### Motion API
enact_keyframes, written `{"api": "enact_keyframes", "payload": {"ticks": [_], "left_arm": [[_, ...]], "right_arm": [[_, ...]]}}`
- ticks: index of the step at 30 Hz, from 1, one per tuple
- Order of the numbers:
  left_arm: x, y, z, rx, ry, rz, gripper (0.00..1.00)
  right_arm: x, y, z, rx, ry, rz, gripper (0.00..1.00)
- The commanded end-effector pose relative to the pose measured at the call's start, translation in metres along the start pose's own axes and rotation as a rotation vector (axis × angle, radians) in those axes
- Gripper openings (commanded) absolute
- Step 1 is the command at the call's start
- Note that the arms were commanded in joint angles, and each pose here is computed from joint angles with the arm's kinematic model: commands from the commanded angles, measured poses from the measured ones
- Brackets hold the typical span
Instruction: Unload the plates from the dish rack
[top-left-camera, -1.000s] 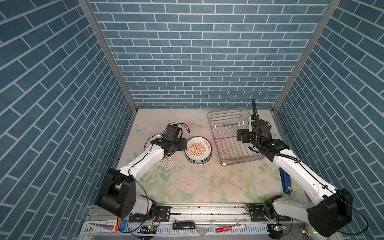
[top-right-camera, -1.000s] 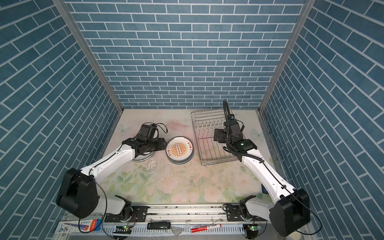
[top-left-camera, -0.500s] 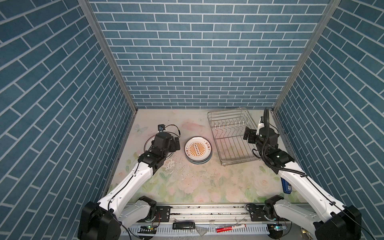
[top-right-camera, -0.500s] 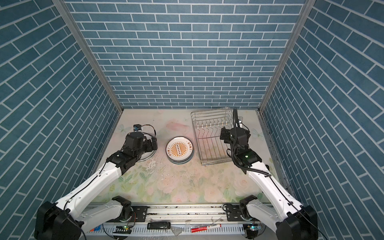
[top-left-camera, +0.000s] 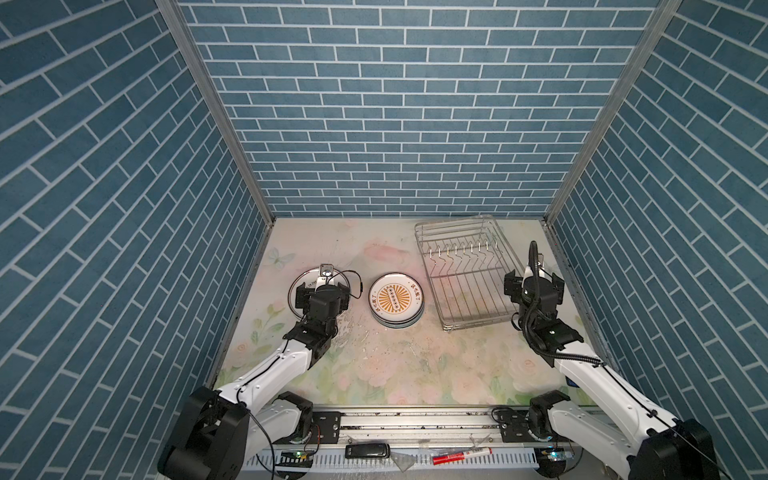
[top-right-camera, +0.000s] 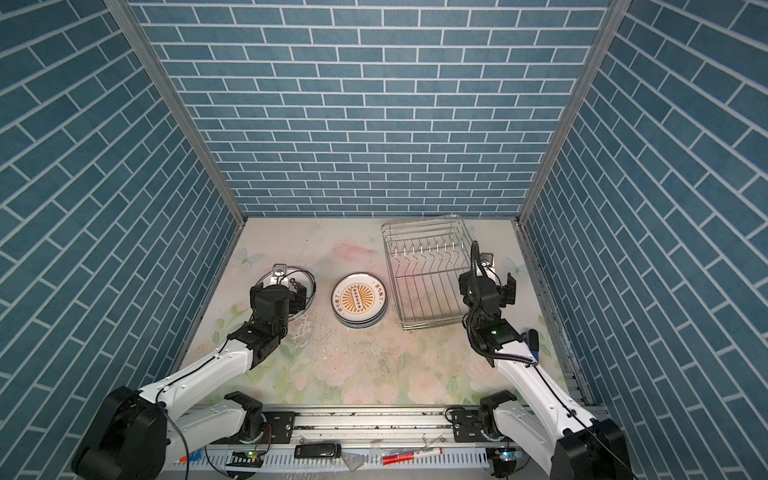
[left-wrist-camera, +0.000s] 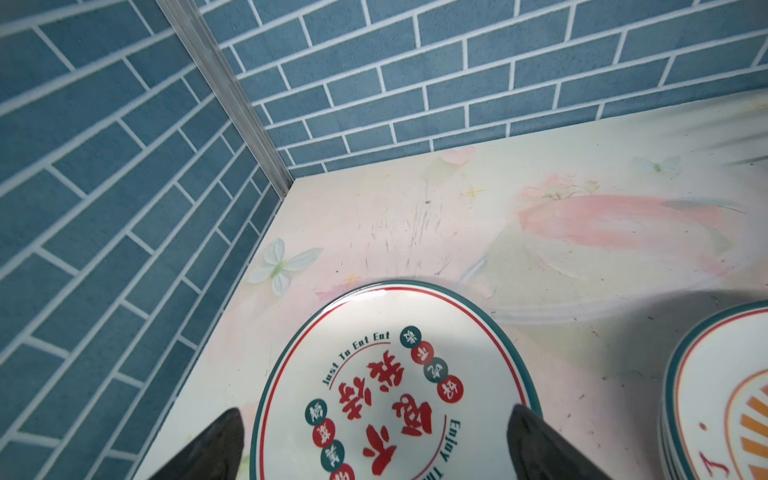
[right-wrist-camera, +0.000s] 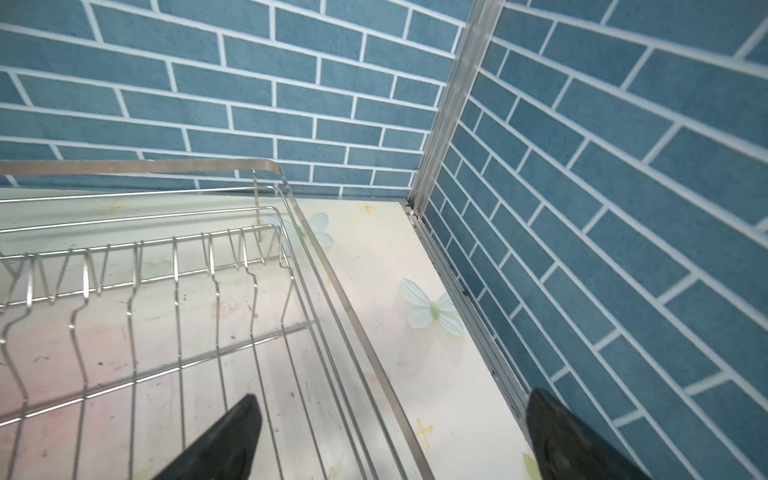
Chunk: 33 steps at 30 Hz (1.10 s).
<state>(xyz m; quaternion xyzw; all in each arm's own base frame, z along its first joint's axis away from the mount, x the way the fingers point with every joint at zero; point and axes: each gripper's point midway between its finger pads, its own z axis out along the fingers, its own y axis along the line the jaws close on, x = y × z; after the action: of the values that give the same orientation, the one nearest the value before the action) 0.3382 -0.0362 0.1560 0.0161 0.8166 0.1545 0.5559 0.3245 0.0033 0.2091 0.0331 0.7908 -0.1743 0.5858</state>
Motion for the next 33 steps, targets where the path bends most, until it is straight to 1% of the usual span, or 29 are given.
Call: {"api": "enact_keyframes", "payload": {"ticks": [1,4,6,9,11,14,16,18,20,24,26,29,30,33], "left_arm": [[-0.006,0.004,0.000,-0.015,-0.091,0.050,0.99],[0.014,0.014,0.005,-0.026,-0.088,0.035,0.99],[0.025,0.026,0.010,-0.045,-0.078,-0.024,0.99],[0.028,0.030,0.013,-0.009,-0.092,-0.102,0.99],[0.028,0.029,0.016,-0.011,-0.106,-0.091,0.99],[0.025,0.029,0.017,0.001,-0.145,-0.110,0.99],[0.025,0.034,0.018,-0.016,-0.154,-0.117,0.99],[0.027,0.043,0.019,-0.041,-0.175,-0.149,0.99],[0.027,0.046,0.022,-0.022,-0.174,-0.172,0.99],[0.027,0.048,0.027,-0.004,-0.173,-0.189,0.99],[0.028,0.049,0.029,0.002,-0.188,-0.191,0.99],[0.031,0.046,0.035,0.009,-0.179,-0.171,0.99],[0.034,0.049,0.038,0.002,-0.175,-0.192,0.99],[0.045,0.058,0.046,-0.009,-0.175,-0.257,0.99]], "right_arm": [[0.002,-0.006,-0.005,-0.045,-0.061,0.052,0.99],[0.011,-0.004,0.000,-0.081,-0.081,0.069,0.99],[0.020,-0.005,0.012,-0.058,-0.078,0.075,0.99],[0.038,-0.005,0.034,-0.016,-0.089,0.102,0.99],[0.047,-0.003,0.043,-0.007,-0.097,0.107,0.99],[0.059,0.002,0.055,-0.020,-0.112,0.089,0.99],[0.069,0.002,0.060,-0.040,-0.112,0.120,0.99],[0.075,0.002,0.061,-0.059,-0.117,0.132,0.99],[0.080,0.007,0.064,-0.099,-0.109,0.129,0.99],[0.088,0.009,0.070,-0.105,-0.114,0.138,0.99],[0.090,0.012,0.073,-0.121,-0.080,0.130,0.99],[0.092,0.011,0.083,-0.097,-0.026,0.126,0.99],[0.092,0.007,0.087,-0.068,-0.016,0.128,0.99],[0.092,0.007,0.090,-0.064,-0.004,0.126,0.99]]}}
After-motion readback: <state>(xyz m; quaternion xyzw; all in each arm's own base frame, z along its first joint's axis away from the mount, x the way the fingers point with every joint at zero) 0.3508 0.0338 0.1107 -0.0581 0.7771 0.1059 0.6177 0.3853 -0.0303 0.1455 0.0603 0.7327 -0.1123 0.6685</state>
